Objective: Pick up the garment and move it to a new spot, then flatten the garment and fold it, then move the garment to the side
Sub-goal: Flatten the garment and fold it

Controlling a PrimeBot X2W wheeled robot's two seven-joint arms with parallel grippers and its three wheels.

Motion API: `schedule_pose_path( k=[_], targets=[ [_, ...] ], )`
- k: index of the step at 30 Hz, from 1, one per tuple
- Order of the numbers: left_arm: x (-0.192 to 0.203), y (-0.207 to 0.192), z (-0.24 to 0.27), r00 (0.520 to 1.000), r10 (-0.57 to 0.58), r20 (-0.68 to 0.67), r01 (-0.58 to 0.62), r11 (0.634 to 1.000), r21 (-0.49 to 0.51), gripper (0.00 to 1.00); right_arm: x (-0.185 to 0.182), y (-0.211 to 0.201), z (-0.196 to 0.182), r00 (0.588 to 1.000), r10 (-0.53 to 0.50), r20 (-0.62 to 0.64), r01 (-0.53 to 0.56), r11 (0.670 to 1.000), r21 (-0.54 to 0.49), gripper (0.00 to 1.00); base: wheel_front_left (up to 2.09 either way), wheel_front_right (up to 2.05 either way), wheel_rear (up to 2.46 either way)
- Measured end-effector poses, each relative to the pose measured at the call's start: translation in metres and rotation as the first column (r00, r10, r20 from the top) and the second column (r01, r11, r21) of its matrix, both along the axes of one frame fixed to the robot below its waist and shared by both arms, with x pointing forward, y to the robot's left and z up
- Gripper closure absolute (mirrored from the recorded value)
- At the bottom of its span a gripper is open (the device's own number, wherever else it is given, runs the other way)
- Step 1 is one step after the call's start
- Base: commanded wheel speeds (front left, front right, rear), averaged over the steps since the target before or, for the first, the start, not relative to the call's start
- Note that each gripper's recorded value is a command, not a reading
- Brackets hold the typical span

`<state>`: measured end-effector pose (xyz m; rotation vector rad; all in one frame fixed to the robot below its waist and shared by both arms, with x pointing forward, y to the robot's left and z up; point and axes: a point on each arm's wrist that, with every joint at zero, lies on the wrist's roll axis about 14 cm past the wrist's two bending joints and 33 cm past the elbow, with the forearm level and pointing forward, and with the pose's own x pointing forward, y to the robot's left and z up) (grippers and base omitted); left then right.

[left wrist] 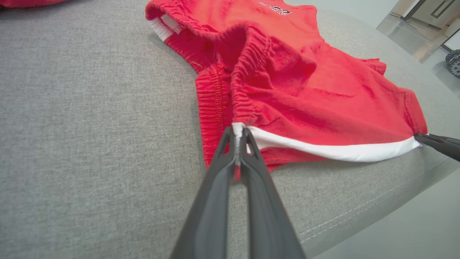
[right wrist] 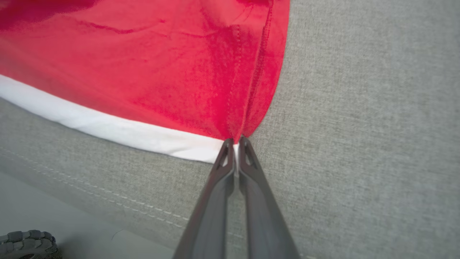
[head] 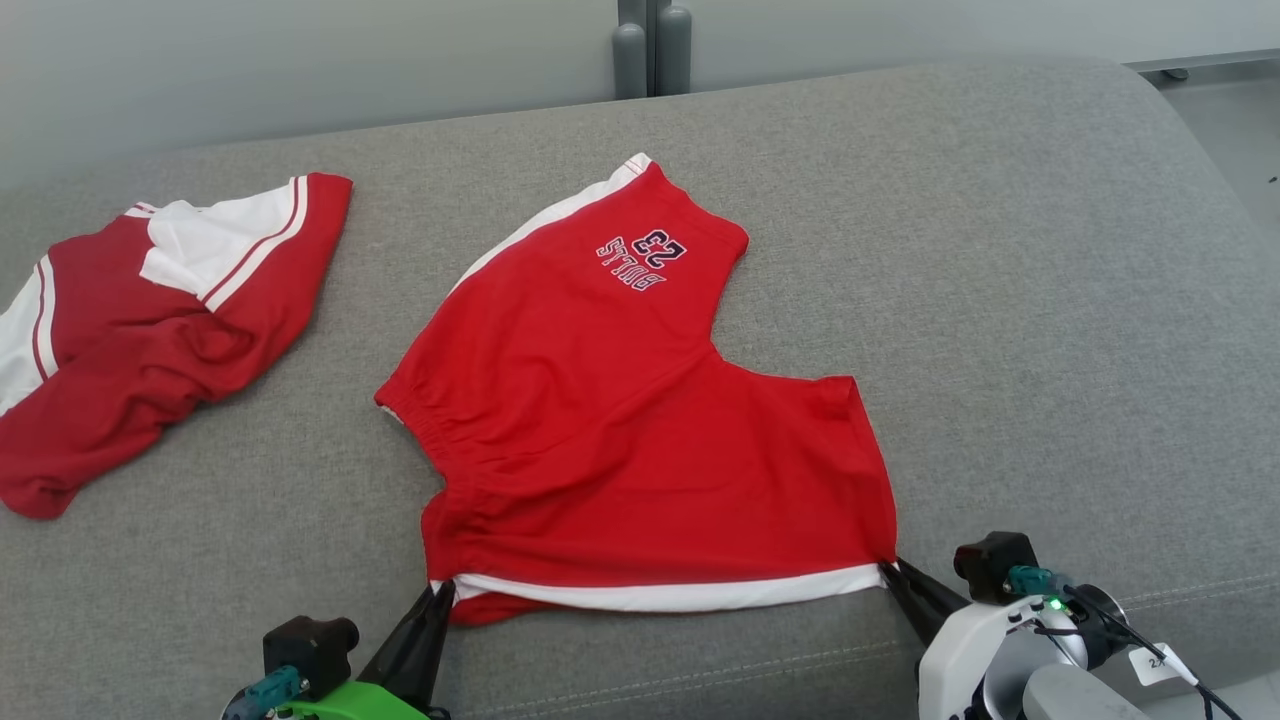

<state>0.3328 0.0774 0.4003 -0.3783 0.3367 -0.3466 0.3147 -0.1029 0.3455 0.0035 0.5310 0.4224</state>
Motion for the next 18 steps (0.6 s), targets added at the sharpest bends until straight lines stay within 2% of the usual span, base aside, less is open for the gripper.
schedule_pose_path(
  k=[4, 9, 13, 18],
  targets=[
    [0.006, 0.002, 0.008, 1.0, 0.012, 0.027, -0.012, 1.0, -0.01, 1.0, 0.005, -0.003, 0.005, 0.999, -0.03, 0.014, 0.03, 0.999, 0.019, 1.0, 0.0, 0.0, 0.0],
    [0.026, 0.002, 0.04, 0.992, 0.07, 0.108, -0.06, 0.994, -0.095, 1.0, 0.036, -0.012, 0.037, 0.979, -0.182, 0.093, 0.165, 0.973, 0.162, 1.0, 0.0, 0.0, 0.0],
    [0.033, 0.0, 0.062, 0.983, 0.105, 0.149, -0.079, 0.983, -0.167, 1.0, 0.062, -0.023, 0.074, 0.951, -0.233, 0.202, 0.188, 0.957, 0.219, 1.0, 0.0, 0.0, 0.0],
    [0.034, -0.007, 0.091, 0.969, 0.094, 0.23, -0.047, 0.979, -0.2, 1.0, 0.069, -0.039, 0.107, 0.918, -0.269, 0.293, 0.197, 0.947, 0.253, 1.0, 0.0, 0.0, 0.0]
  ],
)
